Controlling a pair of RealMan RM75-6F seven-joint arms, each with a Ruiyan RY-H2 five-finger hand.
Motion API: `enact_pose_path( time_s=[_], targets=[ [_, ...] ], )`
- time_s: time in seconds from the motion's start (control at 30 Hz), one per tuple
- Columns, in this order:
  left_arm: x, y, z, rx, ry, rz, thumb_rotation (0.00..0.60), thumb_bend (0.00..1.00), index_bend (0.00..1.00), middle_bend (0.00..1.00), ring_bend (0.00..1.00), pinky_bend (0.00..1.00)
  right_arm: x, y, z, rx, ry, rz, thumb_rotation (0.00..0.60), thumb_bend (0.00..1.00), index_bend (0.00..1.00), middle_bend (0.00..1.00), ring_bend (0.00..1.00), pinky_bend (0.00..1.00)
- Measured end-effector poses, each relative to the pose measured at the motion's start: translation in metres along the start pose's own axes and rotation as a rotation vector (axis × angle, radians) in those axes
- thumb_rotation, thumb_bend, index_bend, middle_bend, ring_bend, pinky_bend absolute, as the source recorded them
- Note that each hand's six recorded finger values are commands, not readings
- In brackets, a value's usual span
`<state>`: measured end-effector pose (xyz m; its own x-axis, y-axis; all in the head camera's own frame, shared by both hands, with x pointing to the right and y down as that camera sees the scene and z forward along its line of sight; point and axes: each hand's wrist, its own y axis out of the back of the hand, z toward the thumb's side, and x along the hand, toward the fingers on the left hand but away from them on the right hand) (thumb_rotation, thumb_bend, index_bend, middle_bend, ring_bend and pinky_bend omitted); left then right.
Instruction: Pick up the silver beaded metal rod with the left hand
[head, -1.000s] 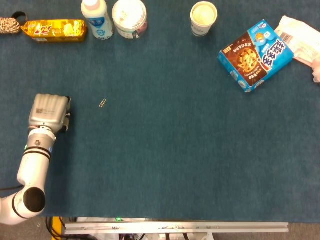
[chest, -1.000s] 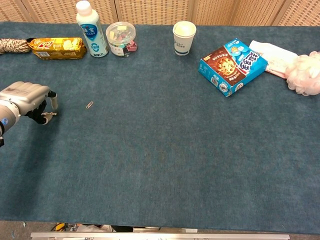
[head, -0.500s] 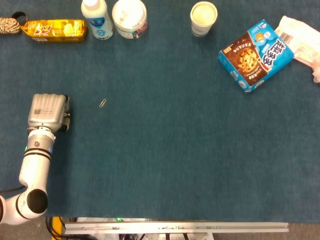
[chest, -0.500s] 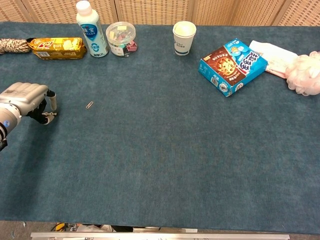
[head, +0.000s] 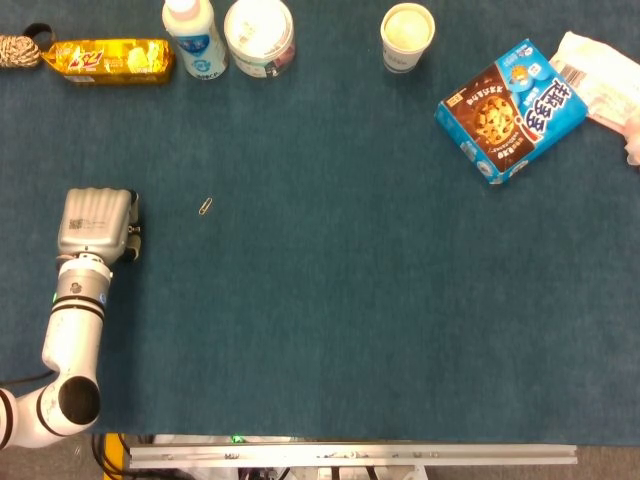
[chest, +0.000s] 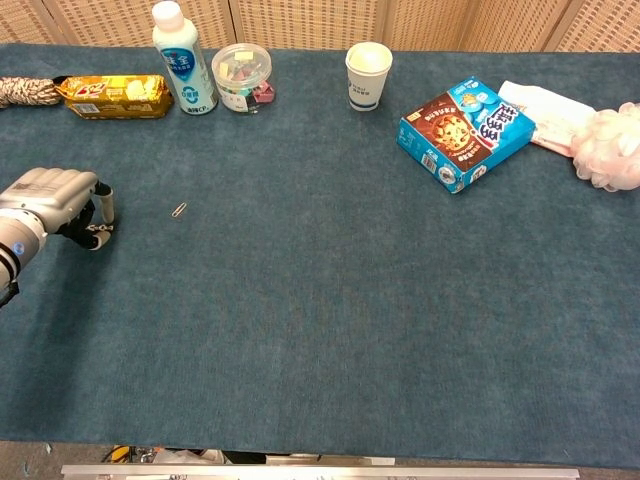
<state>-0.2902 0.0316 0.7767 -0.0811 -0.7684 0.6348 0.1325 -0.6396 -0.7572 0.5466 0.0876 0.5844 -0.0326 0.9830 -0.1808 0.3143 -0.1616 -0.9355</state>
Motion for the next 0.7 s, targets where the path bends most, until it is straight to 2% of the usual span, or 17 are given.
enact_pose_path(
  time_s=[0.7],
  targets=[
    [0.0043, -0.0068, -0.0018, -0.019, 0.006, 0.002, 0.600, 0.33, 0.47, 0.77, 0.83, 0.97, 0.0022, 0.0016, 0.0021, 0.007, -0.005, -0.005, 0.600, 0.15, 0.43, 0.52, 0.40, 0.36]
  ],
)
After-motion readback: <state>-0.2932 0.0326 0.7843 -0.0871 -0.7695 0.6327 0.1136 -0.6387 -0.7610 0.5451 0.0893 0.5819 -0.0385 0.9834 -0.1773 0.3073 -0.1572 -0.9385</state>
